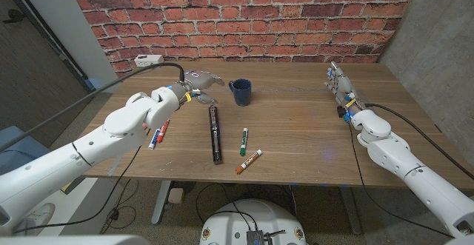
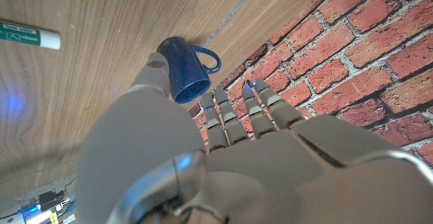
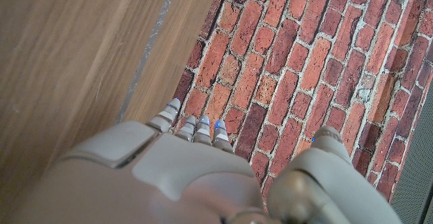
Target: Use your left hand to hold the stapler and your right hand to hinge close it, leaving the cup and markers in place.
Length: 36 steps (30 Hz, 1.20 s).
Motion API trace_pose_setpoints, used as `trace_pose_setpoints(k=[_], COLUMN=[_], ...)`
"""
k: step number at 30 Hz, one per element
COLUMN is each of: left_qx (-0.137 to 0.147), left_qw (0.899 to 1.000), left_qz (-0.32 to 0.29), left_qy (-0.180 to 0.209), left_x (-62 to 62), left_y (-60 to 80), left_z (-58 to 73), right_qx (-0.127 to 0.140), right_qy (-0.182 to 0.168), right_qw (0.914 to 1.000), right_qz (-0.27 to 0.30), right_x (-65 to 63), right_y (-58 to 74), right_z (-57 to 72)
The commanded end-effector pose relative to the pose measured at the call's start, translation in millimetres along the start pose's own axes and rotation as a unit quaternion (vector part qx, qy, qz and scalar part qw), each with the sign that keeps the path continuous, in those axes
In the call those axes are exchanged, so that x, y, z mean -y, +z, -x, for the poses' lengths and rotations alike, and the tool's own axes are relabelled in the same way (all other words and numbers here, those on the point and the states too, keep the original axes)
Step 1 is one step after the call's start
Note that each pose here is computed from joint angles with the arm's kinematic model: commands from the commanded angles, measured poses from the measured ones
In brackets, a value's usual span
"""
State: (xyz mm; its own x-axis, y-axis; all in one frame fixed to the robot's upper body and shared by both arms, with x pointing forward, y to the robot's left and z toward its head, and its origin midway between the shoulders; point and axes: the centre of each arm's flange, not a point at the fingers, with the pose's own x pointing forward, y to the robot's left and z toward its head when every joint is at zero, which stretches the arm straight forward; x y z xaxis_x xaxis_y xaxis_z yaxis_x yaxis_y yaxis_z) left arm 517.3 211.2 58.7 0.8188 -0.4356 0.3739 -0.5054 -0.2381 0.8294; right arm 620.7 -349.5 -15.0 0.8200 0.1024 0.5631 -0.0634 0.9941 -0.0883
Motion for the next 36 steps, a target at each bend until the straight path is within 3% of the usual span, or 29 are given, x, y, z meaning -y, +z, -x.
trace_pose_setpoints(k=[1, 36], left_qx=[0.012, 0.066], left_qw=[1.0, 0.994], left_qz=[-0.012, -0.028], left_qy=[-0.013, -0.077], left_x=[4.8, 25.6], left_y=[-0.1, 8.7], left_z=[-3.7, -20.8], right_qx=[-0.003, -0.009], right_qy=[-0.002, -0.014], right_qw=[1.0, 0.9998], right_qz=[-0.002, 0.006], right_x=[-2.0, -1.2], right_y=[-2.5, -2.4], right_z=[-1.5, -4.8])
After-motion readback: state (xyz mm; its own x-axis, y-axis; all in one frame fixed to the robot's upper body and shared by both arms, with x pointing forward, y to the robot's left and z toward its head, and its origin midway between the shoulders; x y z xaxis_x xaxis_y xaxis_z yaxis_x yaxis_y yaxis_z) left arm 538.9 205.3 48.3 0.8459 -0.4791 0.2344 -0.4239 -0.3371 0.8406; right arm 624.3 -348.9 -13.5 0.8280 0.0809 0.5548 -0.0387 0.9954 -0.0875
